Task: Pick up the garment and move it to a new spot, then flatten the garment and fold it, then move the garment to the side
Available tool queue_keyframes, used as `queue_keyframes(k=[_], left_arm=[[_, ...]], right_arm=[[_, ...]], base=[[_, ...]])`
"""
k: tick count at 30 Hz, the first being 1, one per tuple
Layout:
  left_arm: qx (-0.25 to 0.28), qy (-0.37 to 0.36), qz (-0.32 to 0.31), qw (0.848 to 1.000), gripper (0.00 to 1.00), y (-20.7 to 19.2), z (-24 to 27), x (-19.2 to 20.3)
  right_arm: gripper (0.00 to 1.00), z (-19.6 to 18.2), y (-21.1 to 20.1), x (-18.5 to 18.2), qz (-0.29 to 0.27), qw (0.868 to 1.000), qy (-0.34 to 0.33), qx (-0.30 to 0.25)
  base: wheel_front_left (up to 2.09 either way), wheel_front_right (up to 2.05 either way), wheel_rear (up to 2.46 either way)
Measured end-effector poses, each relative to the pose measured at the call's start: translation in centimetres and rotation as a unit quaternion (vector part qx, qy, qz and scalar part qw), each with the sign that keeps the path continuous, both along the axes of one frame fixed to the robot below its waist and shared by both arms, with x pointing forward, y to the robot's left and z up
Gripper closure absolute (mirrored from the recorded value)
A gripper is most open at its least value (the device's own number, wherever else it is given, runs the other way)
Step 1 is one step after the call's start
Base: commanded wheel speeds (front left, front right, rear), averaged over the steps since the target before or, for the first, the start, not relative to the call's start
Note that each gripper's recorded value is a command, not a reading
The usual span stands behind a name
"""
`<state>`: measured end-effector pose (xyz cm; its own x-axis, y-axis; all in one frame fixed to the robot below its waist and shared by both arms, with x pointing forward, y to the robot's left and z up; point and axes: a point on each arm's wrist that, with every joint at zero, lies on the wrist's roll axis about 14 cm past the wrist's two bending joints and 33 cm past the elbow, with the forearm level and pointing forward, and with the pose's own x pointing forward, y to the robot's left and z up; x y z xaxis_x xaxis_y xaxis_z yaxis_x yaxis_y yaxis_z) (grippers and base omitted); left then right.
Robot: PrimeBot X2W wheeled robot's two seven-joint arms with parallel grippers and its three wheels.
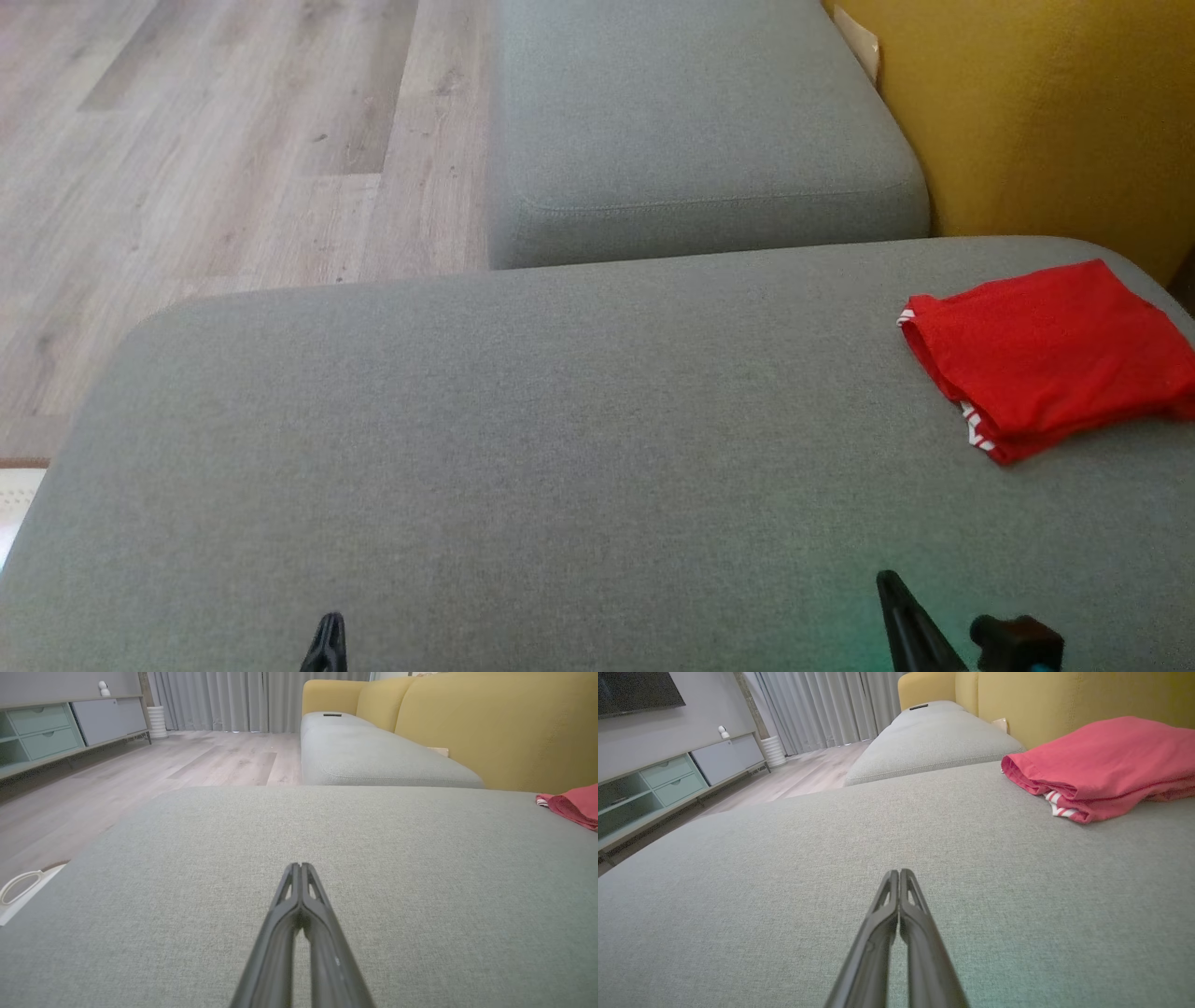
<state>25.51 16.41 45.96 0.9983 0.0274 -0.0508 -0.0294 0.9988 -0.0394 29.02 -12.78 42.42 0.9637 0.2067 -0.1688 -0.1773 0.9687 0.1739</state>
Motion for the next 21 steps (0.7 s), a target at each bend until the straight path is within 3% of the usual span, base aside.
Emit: queue_keyframes(k=[21], left_arm=[[-0.124,0.031,0.022,0.992,1.0,0.8,-0.8,1.6]], right_arm=[[1.0,0.0,-1.9,0.9,-0.061,0.992,0.03,0.105]], base=[[0.0,0.0,0.0]])
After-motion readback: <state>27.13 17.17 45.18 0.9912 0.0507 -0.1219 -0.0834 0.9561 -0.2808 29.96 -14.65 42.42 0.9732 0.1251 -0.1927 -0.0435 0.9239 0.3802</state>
